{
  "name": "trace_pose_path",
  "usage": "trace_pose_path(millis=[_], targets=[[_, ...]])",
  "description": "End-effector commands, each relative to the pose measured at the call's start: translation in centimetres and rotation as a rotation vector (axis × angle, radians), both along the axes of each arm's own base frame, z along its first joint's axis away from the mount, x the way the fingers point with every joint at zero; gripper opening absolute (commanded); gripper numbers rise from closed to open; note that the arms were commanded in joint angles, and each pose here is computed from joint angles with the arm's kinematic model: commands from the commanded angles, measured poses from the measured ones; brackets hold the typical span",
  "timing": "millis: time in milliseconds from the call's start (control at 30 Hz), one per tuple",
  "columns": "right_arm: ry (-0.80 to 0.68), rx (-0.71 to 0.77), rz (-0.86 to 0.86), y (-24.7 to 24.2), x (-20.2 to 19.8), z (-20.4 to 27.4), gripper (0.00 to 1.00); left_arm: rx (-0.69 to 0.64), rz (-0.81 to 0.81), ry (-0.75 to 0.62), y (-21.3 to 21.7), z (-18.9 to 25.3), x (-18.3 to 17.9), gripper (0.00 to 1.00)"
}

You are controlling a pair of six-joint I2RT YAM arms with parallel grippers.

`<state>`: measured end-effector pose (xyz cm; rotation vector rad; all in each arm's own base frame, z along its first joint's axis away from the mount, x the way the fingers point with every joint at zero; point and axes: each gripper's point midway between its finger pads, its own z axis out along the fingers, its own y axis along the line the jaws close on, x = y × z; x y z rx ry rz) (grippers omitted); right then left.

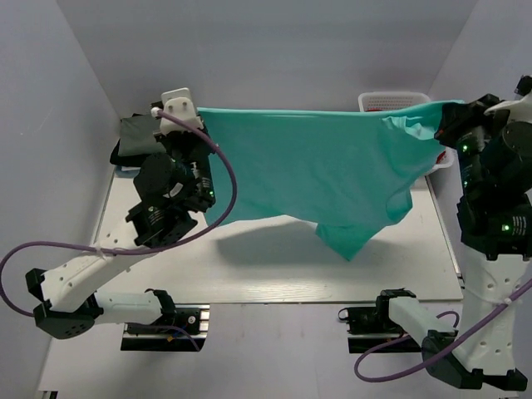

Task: Fold and stack the t-shirts
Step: Flatten out the tshirt

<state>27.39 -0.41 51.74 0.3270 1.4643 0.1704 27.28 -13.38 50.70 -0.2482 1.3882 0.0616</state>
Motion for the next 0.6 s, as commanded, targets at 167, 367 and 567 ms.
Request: trace_pose_path(millis=[167, 367, 567], targets=[[0.050, -0.079, 0.190, 3.3, 8.7, -2.3, 0.00, 0.130, 0.122, -0.075, -0.6, 2.1, 5.0, 0.00], [0.098, -0.076, 0.280, 5.0, 14.7, -5.4, 0.00, 0.170, 0.194, 0.075, -0.2, -4.0, 15.7, 0.00], [-0.062, -0.137, 0.305, 5.7, 21.9, 1.7, 0.00, 0.127, 0.173, 0.049, 1.5, -0.8, 24.3, 0.00]])
